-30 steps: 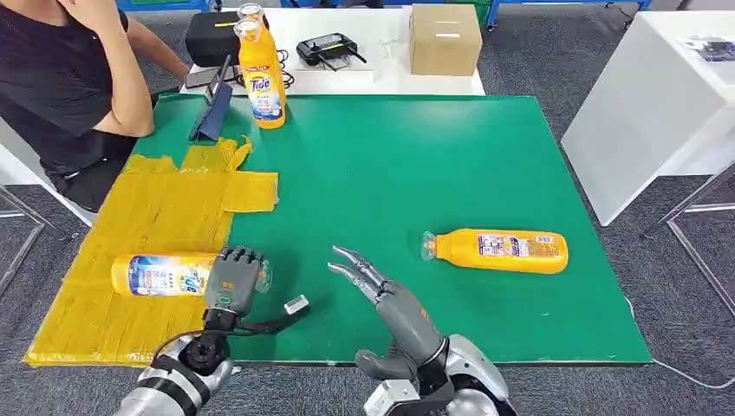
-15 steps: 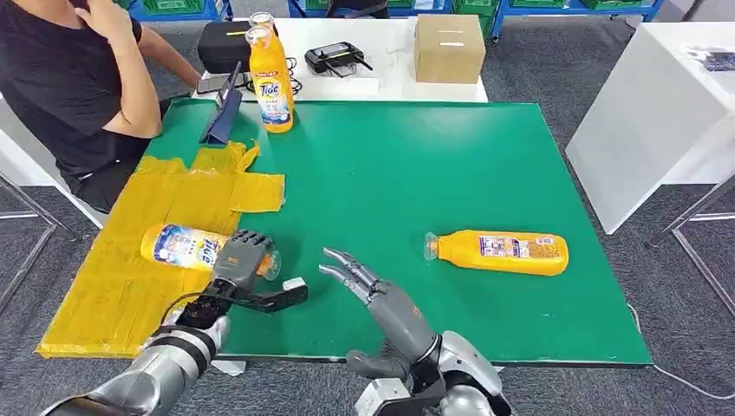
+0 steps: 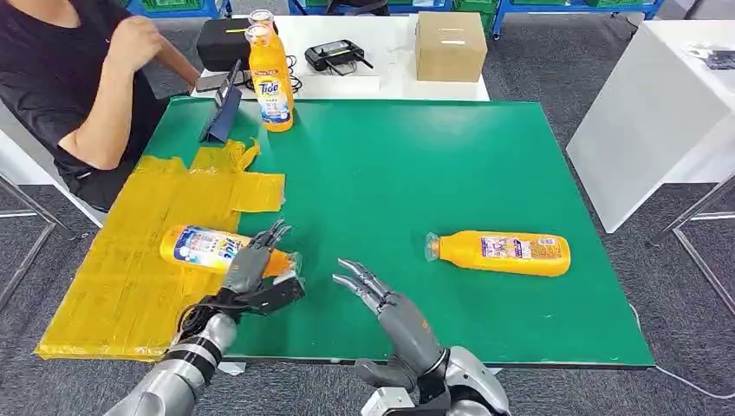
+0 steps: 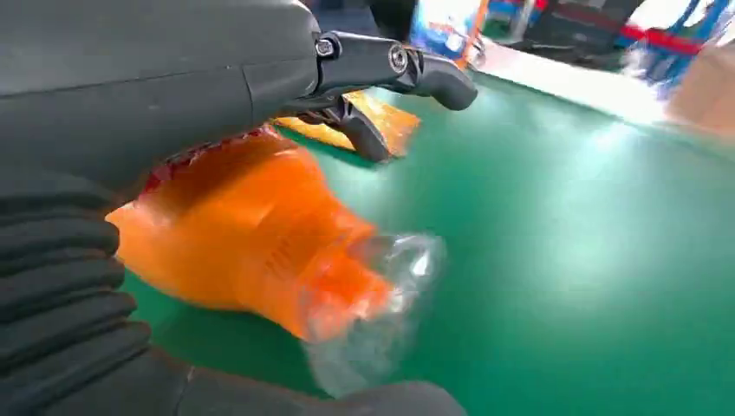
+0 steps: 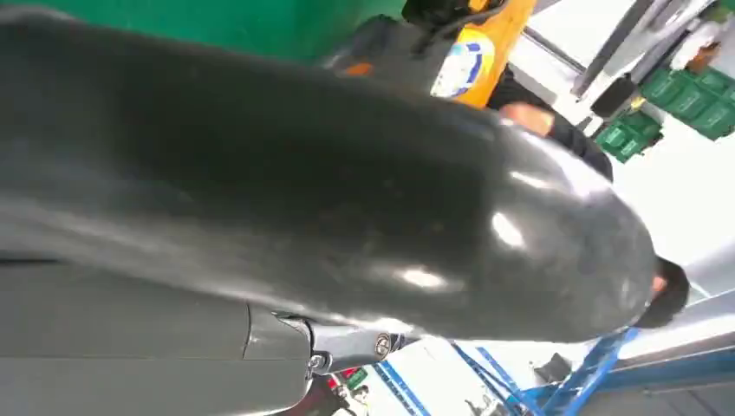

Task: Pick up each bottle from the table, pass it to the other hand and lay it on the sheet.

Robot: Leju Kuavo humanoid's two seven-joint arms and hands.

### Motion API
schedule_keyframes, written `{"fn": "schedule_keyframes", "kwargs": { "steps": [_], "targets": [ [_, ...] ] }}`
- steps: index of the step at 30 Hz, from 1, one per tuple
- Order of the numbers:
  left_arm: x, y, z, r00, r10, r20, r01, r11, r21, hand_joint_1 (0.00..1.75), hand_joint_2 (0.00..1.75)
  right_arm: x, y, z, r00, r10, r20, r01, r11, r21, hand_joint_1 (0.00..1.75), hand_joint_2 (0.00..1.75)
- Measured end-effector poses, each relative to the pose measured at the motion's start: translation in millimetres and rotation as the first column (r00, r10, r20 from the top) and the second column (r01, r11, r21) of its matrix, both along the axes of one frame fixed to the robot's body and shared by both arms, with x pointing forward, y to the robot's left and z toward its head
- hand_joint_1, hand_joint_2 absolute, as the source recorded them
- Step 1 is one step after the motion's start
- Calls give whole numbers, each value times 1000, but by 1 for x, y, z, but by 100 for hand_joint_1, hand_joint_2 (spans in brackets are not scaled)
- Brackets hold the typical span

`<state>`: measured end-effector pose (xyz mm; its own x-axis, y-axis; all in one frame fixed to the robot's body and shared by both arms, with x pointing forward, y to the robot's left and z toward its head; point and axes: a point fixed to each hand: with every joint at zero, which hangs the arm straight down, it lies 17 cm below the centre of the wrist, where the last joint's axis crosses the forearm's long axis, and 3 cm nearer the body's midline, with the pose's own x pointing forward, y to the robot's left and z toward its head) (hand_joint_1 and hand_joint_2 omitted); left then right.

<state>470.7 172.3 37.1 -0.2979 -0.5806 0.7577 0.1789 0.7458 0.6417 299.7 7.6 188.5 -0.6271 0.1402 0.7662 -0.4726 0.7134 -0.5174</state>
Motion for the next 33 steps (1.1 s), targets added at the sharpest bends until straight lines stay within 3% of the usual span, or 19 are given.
{"fn": "schedule_keyframes", "kwargs": {
  "steps": [2, 4, 7, 9, 13, 17, 21, 27, 33],
  "targets": [
    [-6, -3, 31, 1000, -7, -16, 2, 955, -297, 0, 0, 1, -6, -8, 999, -41, 1, 41, 999, -24, 0, 0],
    [-9, 3, 68, 1000, 0, -17, -9, 849, -529, 0, 0, 2, -12, -16, 997, -79, 9, 79, 995, -53, 0, 0],
    [-16, 28, 129, 998, -2, 66, 51, 665, -745, 0, 0, 6, -20, -21, 988, -143, 51, 148, 984, -95, 0, 0],
    [-31, 46, 159, 988, -4, 157, 130, 579, -805, 0, 0, 12, -32, -19, 982, -182, 46, 184, 981, -67, 0, 0],
    [-64, 64, 187, 962, 18, 274, 208, 601, -771, 0, 0, 33, -77, -9, 958, -284, -36, 286, 954, 86, 0, 0],
    [-84, 55, 201, 945, 16, 326, 229, 676, -700, 0, 0, 45, -122, 1, 926, -375, -42, 377, 915, 146, 0, 0],
    [-92, 32, 210, 942, -14, 337, 245, 715, -654, 0, 0, 46, -140, 1, 907, -419, -29, 420, 899, 126, 0, 0],
    [-97, 15, 223, 931, -32, 363, 277, 708, -650, 0, 0, 50, -159, 4, 882, -471, -23, 470, 875, 120, 0, 0],
    [-98, 9, 228, 928, -32, 371, 289, 690, -664, 0, 0, 65, -218, -11, 833, -552, -47, 553, 832, 34, 0, 0]
  ]
}}
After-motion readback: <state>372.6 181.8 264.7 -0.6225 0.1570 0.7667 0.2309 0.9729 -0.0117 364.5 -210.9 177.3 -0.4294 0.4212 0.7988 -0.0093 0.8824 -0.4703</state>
